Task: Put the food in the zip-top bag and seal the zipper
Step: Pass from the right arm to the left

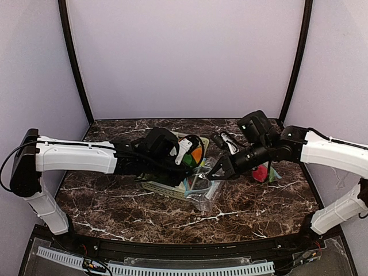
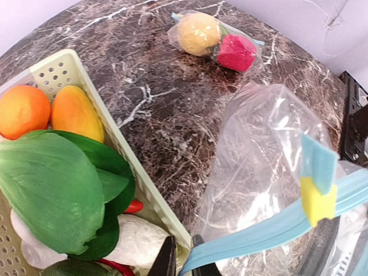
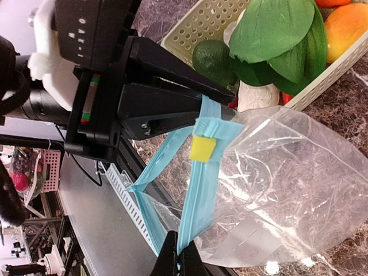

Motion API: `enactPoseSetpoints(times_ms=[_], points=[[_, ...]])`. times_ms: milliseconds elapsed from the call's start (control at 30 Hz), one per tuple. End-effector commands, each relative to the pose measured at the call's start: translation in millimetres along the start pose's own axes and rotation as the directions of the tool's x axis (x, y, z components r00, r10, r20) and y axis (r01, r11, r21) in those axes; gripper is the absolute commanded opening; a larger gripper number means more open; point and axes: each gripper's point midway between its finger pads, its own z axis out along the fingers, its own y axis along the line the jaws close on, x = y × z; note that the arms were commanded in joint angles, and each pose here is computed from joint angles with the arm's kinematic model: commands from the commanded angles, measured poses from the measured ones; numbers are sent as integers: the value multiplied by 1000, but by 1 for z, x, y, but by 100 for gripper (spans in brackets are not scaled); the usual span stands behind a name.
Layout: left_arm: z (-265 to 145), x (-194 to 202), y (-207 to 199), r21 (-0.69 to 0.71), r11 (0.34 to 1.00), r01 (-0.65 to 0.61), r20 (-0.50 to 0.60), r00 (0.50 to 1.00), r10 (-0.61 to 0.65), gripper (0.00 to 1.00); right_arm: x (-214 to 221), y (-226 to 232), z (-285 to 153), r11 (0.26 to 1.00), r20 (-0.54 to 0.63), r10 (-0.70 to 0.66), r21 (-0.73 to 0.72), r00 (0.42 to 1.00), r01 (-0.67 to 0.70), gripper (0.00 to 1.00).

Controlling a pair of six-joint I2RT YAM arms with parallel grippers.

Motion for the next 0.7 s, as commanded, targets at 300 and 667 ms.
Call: enactPoseSetpoints(times_ms=[300, 667], points=[[-18, -39, 25, -81, 927, 366, 302, 896, -327, 1, -17, -37, -35, 965, 330, 154, 154, 931, -214, 29], [-33, -72, 27, 66, 852, 519, 510, 716, -476, 1, -23, -21, -45, 938, 501, 115, 230, 858, -261, 76]])
